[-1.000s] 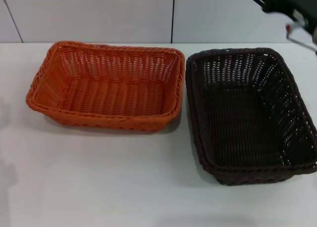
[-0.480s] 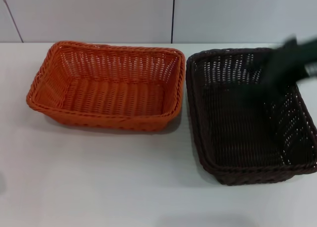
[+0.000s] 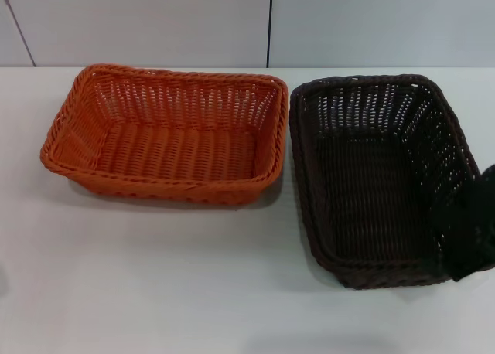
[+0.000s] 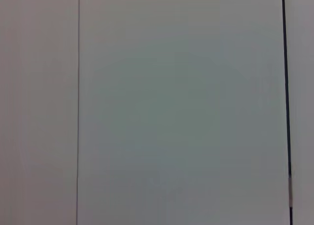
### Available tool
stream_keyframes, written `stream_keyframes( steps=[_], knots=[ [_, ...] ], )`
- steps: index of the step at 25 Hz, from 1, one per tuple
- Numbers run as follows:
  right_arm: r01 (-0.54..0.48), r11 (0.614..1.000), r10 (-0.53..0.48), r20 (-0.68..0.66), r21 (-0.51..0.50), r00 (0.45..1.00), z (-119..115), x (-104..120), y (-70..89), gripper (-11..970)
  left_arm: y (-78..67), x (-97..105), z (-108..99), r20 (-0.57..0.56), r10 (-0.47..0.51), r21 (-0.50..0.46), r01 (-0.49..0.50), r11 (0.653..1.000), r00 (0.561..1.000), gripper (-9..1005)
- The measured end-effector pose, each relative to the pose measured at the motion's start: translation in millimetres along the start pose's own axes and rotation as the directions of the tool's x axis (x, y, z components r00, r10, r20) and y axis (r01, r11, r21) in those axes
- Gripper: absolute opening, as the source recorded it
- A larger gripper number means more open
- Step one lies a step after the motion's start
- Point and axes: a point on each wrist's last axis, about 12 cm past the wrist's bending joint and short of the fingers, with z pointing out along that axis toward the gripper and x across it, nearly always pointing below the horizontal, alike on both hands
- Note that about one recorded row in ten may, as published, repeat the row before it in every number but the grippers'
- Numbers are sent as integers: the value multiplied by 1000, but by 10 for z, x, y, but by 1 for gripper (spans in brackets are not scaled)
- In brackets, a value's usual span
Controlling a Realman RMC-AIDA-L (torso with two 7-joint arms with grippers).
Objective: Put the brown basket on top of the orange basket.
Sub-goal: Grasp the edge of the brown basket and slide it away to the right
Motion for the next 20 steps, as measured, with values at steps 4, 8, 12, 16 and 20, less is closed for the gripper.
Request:
stream_keyframes(
  steps=[4, 8, 12, 16, 20],
  knots=[
    [-11, 1000, 11, -37, -8, 999, 115, 10, -81, 700, -37, -12, -2, 4, -5, 11, 5, 1000, 1000, 754],
    [-2, 999, -1, -81, -40, 997, 373, -49, -166, 699, -52, -19, -7, 6, -8, 15, 8, 1000, 1000, 754],
    [1, 999, -6, -120, -35, 993, 516, -79, -198, 697, -65, -21, -14, 7, -9, 20, 9, 1000, 1000, 754],
    [26, 999, -33, -146, -47, 989, 658, -128, -173, 695, -68, -29, -8, 10, -9, 22, 9, 1000, 1000, 754],
    [53, 998, -57, -159, -32, 986, 754, -162, -144, 693, -63, -41, 0, 18, -8, 20, 8, 1000, 1000, 754]
  ],
)
